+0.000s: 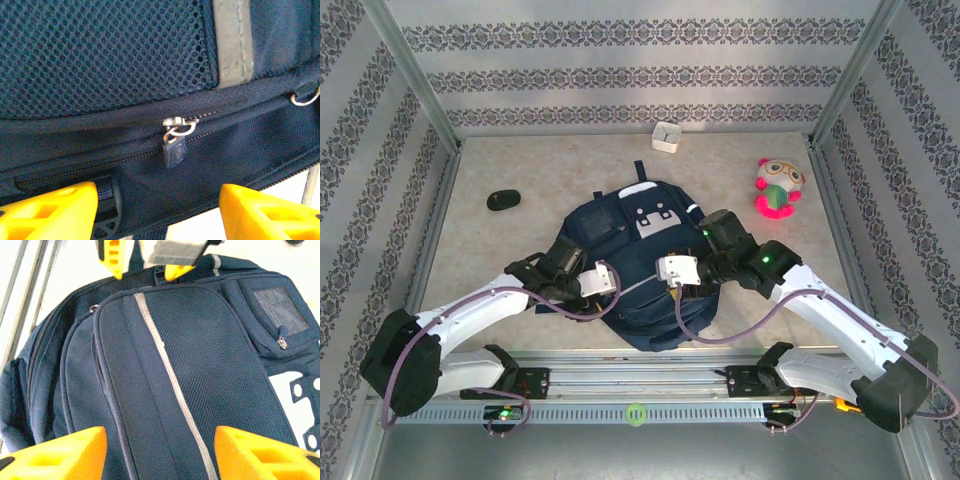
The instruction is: Pack books, pencil case, and school supplies into a backpack
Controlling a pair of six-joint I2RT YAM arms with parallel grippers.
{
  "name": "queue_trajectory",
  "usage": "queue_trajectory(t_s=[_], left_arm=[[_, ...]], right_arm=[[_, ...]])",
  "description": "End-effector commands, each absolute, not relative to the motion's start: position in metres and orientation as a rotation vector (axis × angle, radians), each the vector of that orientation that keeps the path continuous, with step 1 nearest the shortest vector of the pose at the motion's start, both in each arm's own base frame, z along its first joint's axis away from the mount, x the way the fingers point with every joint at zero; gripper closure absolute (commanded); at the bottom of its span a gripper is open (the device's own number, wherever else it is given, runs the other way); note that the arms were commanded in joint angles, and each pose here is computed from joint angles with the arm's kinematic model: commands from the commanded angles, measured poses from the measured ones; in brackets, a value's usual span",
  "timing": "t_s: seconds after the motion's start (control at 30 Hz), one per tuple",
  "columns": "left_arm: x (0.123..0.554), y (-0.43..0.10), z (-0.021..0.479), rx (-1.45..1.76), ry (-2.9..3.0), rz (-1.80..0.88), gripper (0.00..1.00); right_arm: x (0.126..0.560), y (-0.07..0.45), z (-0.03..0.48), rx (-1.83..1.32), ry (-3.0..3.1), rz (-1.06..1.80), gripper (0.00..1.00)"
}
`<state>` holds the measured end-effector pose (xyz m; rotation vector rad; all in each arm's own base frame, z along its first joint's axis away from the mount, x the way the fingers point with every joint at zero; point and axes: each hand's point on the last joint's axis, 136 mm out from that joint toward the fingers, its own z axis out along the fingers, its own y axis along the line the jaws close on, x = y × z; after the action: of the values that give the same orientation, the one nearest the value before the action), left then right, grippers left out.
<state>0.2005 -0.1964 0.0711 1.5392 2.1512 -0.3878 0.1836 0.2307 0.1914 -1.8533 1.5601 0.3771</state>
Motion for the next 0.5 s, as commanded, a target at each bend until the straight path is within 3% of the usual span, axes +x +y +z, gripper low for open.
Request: queue_trajectory(t_s=[0.0,0.07,0.1,0.27,0.37,0.47], left_arm=[[0.209,-0.22,0.078,1.488,2.065,-0.42,0.37],[0.212,-0.223,0.075,1.499,2.06,-0.38,0.41],[0.213,-0.225,0.075,1.501,2.058,-0.372,0.43],[0.21,-0.235,0.08,1.504,2.038,-0.4,0.53],[0.209,-0.238,0.079,1.503,2.042,-0.393,0.68],[0.205,-0.244,0.082,1.488,2.04,-0.413,0.85]], right_arm=[[0.185,0.239,0.206,-1.615,1.744,0.543,0.4],[0.193,0.242,0.211,-1.462,1.845,0.599,0.38],[0.216,0.238,0.218,-1.046,2.082,0.658,0.36],[0.239,0.178,0.193,-0.285,2.427,0.568,0.29],[0.224,0.156,0.167,0.094,2.537,0.668,0.27],[0.207,0.155,0.147,0.248,2.579,0.774,0.25]])
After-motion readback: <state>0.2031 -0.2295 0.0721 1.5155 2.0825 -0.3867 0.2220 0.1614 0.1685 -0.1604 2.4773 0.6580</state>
